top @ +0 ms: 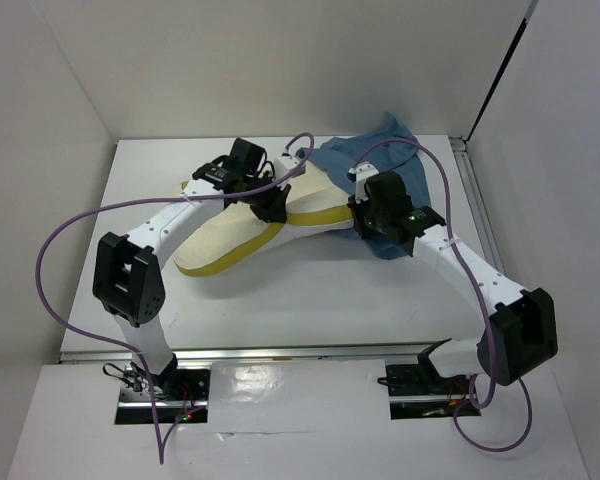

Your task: Put the pillow into the pillowcase

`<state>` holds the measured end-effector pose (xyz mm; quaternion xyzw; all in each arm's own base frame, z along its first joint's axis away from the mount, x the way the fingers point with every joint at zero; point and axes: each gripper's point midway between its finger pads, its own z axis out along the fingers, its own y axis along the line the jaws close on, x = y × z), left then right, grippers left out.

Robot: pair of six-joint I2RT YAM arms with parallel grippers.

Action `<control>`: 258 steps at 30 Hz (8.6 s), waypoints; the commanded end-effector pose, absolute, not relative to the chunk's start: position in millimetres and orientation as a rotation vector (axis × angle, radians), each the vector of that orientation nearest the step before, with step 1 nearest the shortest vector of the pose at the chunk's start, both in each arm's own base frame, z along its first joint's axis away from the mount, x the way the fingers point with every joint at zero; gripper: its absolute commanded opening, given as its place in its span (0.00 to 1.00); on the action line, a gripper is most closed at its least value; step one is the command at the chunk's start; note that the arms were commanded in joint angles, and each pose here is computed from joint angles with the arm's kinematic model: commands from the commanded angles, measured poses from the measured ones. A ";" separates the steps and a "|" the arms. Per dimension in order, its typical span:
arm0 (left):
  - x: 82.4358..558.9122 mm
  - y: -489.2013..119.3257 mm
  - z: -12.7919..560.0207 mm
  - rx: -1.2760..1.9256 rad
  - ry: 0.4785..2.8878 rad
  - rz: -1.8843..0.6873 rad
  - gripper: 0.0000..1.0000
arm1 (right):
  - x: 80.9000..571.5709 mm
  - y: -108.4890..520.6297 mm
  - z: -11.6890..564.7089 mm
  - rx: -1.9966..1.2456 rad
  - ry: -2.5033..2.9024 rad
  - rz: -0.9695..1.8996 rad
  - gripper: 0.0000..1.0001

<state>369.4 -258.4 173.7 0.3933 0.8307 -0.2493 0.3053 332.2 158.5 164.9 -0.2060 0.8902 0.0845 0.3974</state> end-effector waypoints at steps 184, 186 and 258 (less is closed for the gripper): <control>366.4 -338.6 234.2 0.264 2.128 -1.611 0.00 | 304.8 411.5 426.4 -0.893 1.289 0.862 0.00; 362.0 -335.6 223.7 0.230 2.161 -1.606 0.00 | 307.9 402.8 426.5 -0.881 1.303 0.833 0.00; 406.4 -191.1 196.2 0.233 2.213 -0.401 0.78 | 423.3 217.0 232.9 -0.199 2.369 0.697 0.16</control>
